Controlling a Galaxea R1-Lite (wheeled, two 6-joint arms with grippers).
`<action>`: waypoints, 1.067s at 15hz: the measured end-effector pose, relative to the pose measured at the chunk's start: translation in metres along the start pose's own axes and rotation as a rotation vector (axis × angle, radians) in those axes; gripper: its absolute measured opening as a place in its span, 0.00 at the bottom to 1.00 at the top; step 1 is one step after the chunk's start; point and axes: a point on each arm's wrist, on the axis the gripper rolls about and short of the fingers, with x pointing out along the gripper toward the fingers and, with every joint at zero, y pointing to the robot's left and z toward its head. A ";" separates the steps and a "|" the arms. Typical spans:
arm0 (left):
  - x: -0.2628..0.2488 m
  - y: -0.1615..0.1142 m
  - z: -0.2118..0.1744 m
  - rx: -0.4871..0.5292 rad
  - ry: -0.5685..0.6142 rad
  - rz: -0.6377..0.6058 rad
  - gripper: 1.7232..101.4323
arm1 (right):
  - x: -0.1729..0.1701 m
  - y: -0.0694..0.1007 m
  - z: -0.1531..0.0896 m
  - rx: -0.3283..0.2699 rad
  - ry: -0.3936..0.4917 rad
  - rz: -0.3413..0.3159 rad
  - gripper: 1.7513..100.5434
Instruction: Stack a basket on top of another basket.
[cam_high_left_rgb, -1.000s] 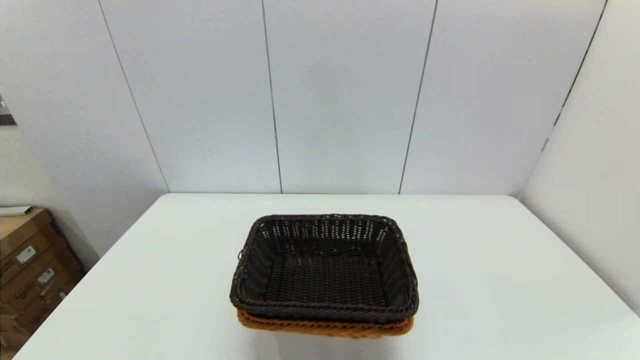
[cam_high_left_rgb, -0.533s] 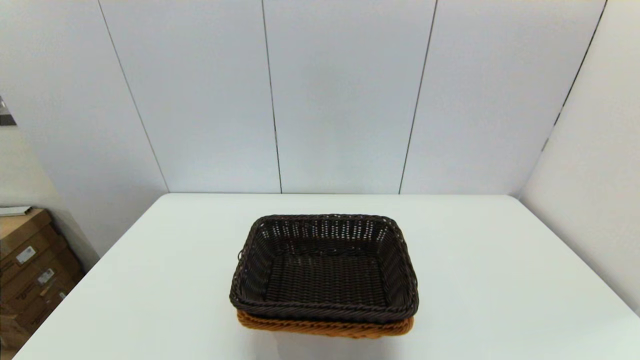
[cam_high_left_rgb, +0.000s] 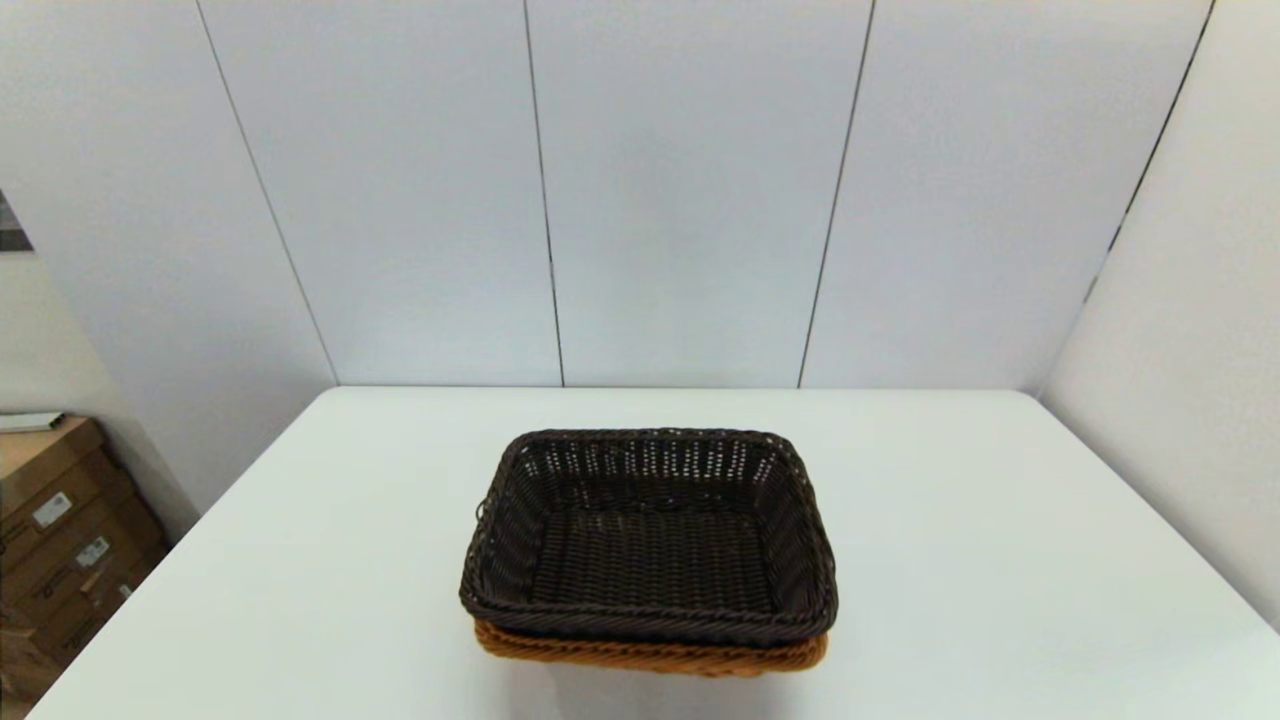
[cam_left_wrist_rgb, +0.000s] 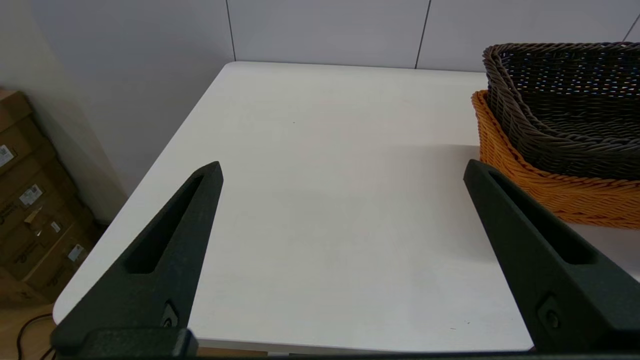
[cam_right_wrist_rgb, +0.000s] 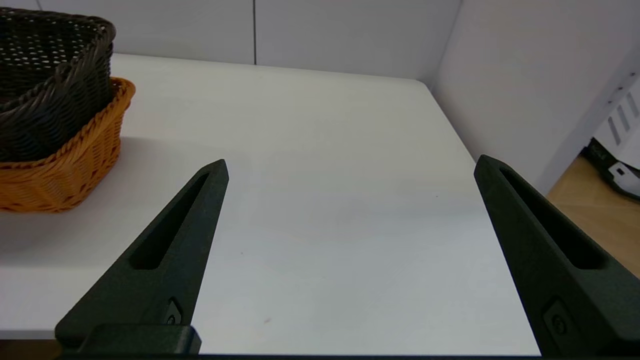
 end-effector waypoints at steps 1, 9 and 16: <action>0.000 0.000 0.000 0.000 0.000 0.000 0.96 | 0.000 0.000 -0.001 -0.005 0.002 0.001 0.97; 0.000 0.000 0.000 0.000 0.000 0.000 0.96 | 0.002 0.002 -0.005 0.007 0.010 0.058 0.97; 0.000 0.000 0.000 0.000 0.000 0.000 0.96 | 0.007 0.004 -0.011 0.046 -0.030 0.082 0.97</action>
